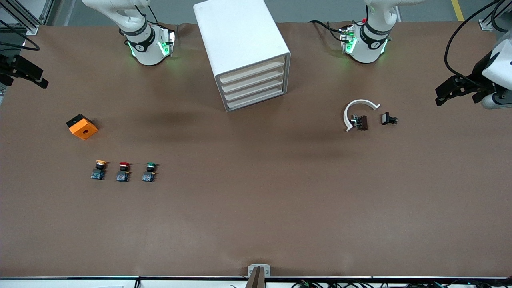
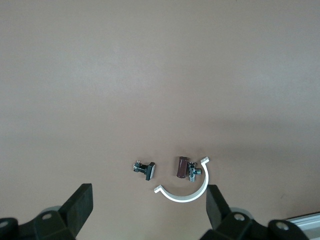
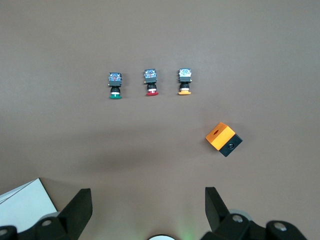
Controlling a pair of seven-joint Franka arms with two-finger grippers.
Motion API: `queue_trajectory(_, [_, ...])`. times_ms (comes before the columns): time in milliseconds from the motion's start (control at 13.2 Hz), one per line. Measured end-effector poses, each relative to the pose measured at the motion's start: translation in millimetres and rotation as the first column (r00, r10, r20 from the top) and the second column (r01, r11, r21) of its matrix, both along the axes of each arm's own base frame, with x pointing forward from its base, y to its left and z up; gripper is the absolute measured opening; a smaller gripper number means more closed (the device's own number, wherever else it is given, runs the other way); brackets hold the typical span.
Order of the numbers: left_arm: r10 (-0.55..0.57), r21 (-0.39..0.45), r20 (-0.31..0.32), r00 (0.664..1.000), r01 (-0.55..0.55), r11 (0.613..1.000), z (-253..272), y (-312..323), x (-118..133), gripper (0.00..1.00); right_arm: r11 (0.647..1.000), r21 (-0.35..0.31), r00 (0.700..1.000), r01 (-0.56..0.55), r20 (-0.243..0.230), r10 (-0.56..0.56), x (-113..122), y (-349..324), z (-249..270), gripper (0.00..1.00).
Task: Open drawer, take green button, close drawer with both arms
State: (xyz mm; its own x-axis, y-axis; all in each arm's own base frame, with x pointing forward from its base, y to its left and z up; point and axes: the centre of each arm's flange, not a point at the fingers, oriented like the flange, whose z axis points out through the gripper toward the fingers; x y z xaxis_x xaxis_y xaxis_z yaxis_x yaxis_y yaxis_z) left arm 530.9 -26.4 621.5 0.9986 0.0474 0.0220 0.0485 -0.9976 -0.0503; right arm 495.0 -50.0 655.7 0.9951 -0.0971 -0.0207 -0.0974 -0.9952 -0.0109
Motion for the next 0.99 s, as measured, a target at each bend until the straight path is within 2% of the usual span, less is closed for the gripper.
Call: queue_trajectory(988, [-0.001, 0.0, 0.007, 1.0, 0.001, 1.0, 15, -1, -2, 1.0, 0.999, 0.0, 0.999, -0.032, 0.003, 0.032, 2, 18, 0, 1.0])
